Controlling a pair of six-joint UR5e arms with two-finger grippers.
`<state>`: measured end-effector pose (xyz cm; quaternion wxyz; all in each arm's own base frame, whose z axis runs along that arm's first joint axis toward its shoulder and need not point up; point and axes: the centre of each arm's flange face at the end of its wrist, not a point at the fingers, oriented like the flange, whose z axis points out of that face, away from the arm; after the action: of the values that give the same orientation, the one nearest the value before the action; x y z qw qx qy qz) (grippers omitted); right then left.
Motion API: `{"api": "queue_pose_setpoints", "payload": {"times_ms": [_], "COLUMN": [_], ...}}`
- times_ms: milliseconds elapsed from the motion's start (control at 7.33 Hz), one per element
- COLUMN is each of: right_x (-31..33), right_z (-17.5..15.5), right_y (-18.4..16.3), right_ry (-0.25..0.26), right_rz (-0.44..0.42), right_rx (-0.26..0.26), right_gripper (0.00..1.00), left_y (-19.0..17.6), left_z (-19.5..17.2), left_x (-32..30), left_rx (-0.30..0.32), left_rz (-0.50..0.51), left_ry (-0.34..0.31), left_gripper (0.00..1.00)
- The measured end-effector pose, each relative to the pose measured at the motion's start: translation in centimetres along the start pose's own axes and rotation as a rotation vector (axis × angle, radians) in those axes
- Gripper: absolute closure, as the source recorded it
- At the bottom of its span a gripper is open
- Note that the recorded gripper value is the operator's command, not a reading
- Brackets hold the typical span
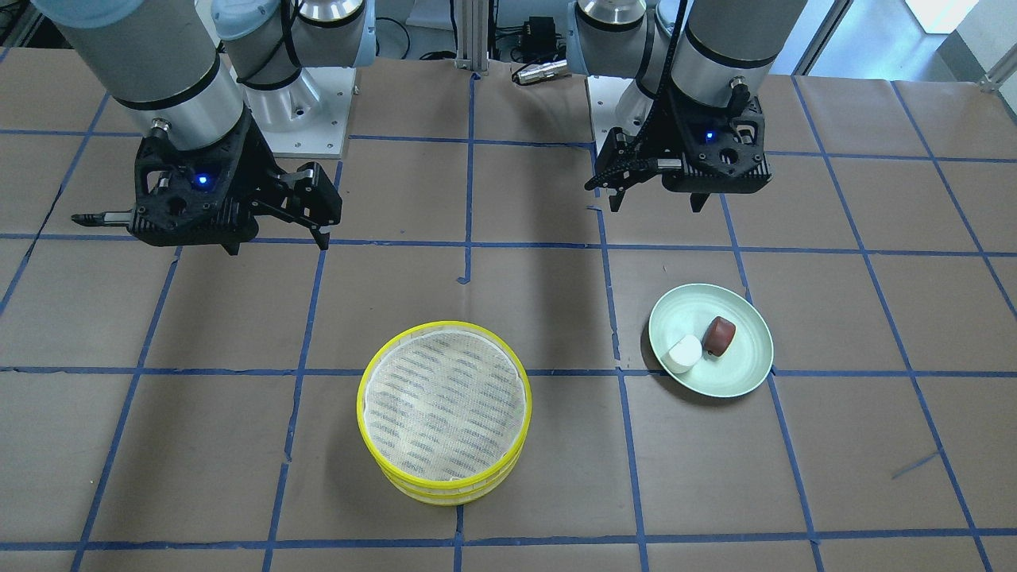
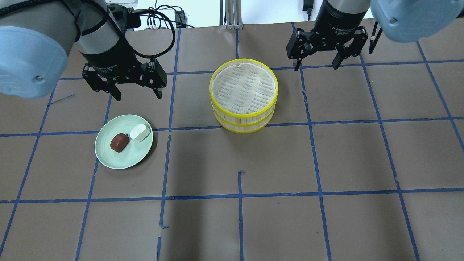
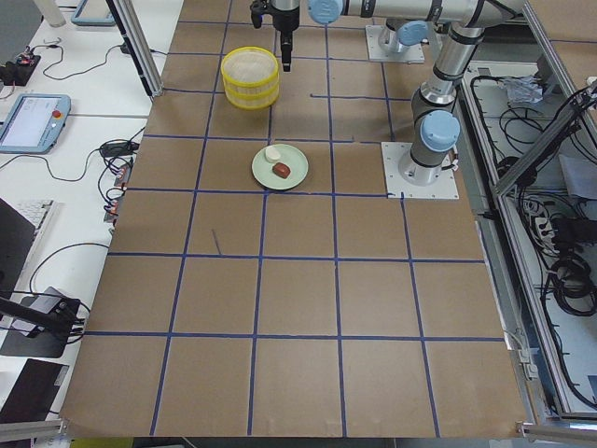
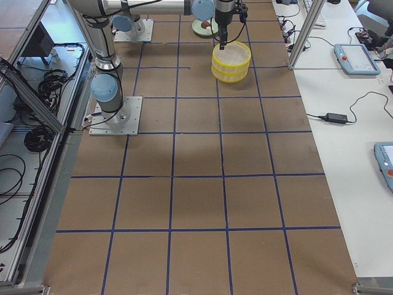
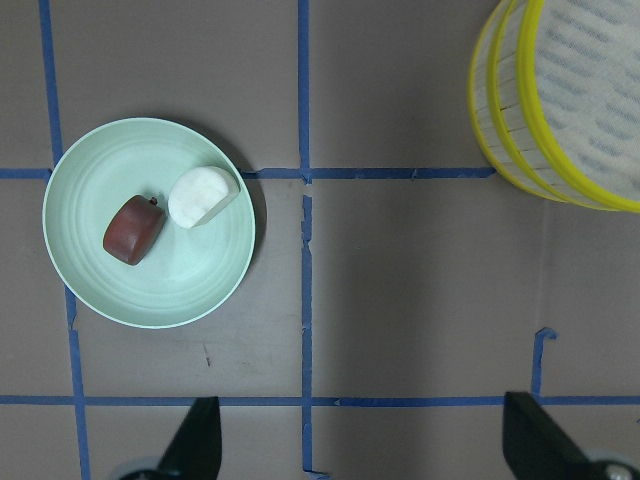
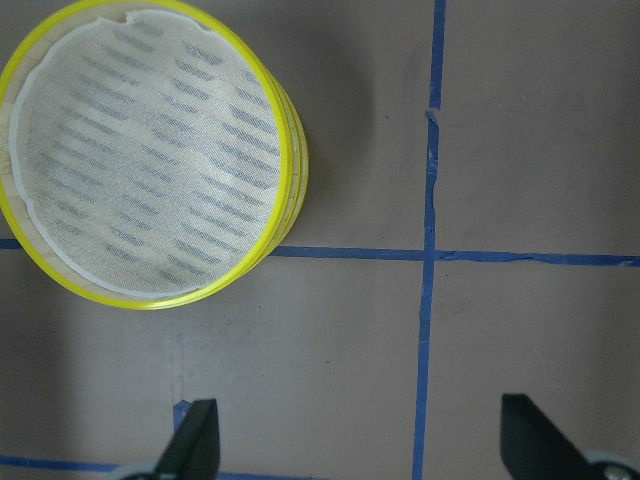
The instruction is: Place buns in different layers of steamer
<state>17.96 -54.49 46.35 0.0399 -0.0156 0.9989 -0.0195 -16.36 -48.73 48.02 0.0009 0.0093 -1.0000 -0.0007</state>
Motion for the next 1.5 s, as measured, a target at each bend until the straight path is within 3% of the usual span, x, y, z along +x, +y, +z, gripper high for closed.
{"api": "queue_pose_setpoints", "payload": {"times_ms": [273, 682, 818, 955, 1091, 1500], "right_x": [-1.6, -2.4, -2.4, -2.5, -2.5, -3.2], "right_z": [5.2, 14.9, 17.5, 19.4, 20.2, 20.0], "right_y": [-3.2, -6.8, -7.3, -7.5, -7.4, -6.6], "right_ry": [0.004, 0.029, 0.035, 0.035, 0.036, 0.038], "right_rz": [-0.013, -0.027, -0.026, -0.023, -0.020, -0.022], "right_rx": [0.050, 0.035, 0.028, 0.028, 0.025, 0.012], "right_gripper": [0.00, 0.01, 0.16, 0.56, 0.78, 0.91], "left_y": [-2.1, -7.5, -9.1, -10.3, -11.0, -11.5], "left_z": [0.9, 6.4, 8.8, 11.0, 12.3, 13.5], "left_x": [-0.2, -8.1, -10.4, -11.5, -11.9, -12.2], "left_rx": [0.030, -0.023, -0.033, -0.042, -0.043, -0.048], "left_rz": [-0.007, -0.030, -0.021, -0.016, -0.015, -0.016], "left_ry": [0.005, 0.006, 0.011, 0.013, 0.014, 0.016], "left_gripper": [0.00, 0.00, 0.00, 0.00, 0.00, 0.00]}}
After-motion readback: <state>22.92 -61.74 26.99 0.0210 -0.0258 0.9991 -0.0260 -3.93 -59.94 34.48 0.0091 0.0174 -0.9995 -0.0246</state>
